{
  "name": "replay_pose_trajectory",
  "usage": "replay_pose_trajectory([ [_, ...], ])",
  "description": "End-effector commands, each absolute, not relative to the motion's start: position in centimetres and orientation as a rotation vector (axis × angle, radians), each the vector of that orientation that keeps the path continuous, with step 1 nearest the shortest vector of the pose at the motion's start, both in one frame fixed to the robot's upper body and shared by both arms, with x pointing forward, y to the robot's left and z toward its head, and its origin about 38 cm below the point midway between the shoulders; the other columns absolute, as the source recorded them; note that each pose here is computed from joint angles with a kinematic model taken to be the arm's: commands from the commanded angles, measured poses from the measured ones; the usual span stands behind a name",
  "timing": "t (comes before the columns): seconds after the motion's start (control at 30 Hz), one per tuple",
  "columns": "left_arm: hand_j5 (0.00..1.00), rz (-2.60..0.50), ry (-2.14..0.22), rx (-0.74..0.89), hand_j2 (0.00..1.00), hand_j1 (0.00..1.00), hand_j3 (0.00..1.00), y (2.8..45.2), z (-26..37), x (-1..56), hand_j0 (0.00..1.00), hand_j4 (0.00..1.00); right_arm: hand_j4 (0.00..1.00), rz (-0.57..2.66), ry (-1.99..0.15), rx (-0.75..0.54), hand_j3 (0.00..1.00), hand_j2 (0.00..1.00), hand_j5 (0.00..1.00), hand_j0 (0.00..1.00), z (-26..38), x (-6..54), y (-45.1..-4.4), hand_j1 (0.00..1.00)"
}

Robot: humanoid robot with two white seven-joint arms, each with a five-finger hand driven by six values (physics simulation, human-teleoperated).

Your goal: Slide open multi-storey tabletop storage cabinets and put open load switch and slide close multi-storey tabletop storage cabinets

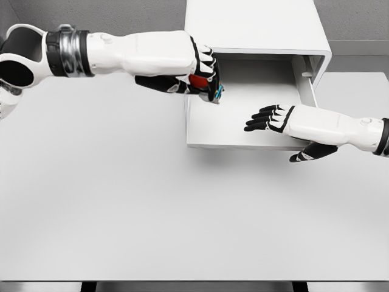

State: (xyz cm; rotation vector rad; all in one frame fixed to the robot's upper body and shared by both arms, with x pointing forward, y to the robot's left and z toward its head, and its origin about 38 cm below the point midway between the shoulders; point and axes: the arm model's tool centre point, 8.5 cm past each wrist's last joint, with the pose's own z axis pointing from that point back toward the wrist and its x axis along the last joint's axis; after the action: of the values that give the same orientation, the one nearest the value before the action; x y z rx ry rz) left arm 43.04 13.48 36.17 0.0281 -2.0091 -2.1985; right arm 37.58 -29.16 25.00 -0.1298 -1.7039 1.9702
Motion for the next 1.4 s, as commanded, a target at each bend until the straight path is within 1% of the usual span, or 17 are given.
replay_pose_trajectory([
  [0.0,0.45,-2.192,-1.978,-0.019,0.45,0.45,0.45,12.5,34.7,43.7,0.45,0.45,1.00,1.962,-1.708,-0.128,1.00,1.00,1.00,1.00,25.1,37.6,-29.2,1.00],
  [0.3,0.45,-2.237,-1.882,-0.022,0.45,0.45,0.45,10.6,33.2,45.6,0.45,0.45,1.00,1.962,-1.707,-0.127,1.00,1.00,1.00,1.00,25.1,37.6,-29.2,1.00],
  [0.6,0.45,-2.240,-1.874,0.000,0.45,0.45,0.45,9.9,33.4,46.4,0.45,0.45,1.00,1.962,-1.711,-0.122,1.00,1.00,1.00,1.00,25.0,37.6,-29.0,1.00],
  [0.77,0.47,-2.239,-1.878,0.000,0.47,0.47,0.47,9.6,33.5,46.6,0.47,0.47,1.00,1.962,-1.710,-0.124,1.00,1.00,1.00,1.00,25.0,37.6,-29.1,1.00],
  [0.83,0.49,-2.242,-1.885,-0.006,0.49,0.49,0.49,9.2,33.6,46.5,0.49,0.49,1.00,1.962,-1.711,-0.125,1.00,1.00,1.00,1.00,25.1,37.6,-29.1,1.00],
  [0.9,0.55,-2.244,-1.888,-0.010,0.55,0.55,0.55,8.9,33.6,46.5,0.55,0.55,1.00,1.962,-1.710,-0.124,1.00,1.00,1.00,1.00,25.0,37.6,-29.1,1.00],
  [0.93,0.63,-2.242,-1.890,-0.010,0.63,0.63,0.63,8.9,33.7,46.5,0.63,0.63,1.00,1.962,-1.710,-0.124,1.00,1.00,1.00,1.00,25.0,37.6,-29.1,1.00],
  [0.97,0.84,-2.242,-1.897,-0.015,0.84,0.84,0.84,8.6,33.7,46.4,0.84,0.84,1.00,1.962,-1.710,-0.124,1.00,1.00,1.00,1.00,25.0,37.6,-29.1,1.00],
  [1.0,1.00,-2.242,-1.901,-0.021,1.00,1.00,1.00,8.4,33.7,46.3,1.00,1.00,1.00,1.962,-1.710,-0.124,1.00,1.00,1.00,1.00,25.0,37.6,-29.1,1.00],
  [1.37,1.00,-2.221,-1.944,-0.038,1.00,1.00,1.00,8.4,34.4,45.8,1.00,1.00,1.00,1.962,-1.709,-0.122,1.00,1.00,1.00,1.00,25.0,37.6,-29.1,1.00],
])
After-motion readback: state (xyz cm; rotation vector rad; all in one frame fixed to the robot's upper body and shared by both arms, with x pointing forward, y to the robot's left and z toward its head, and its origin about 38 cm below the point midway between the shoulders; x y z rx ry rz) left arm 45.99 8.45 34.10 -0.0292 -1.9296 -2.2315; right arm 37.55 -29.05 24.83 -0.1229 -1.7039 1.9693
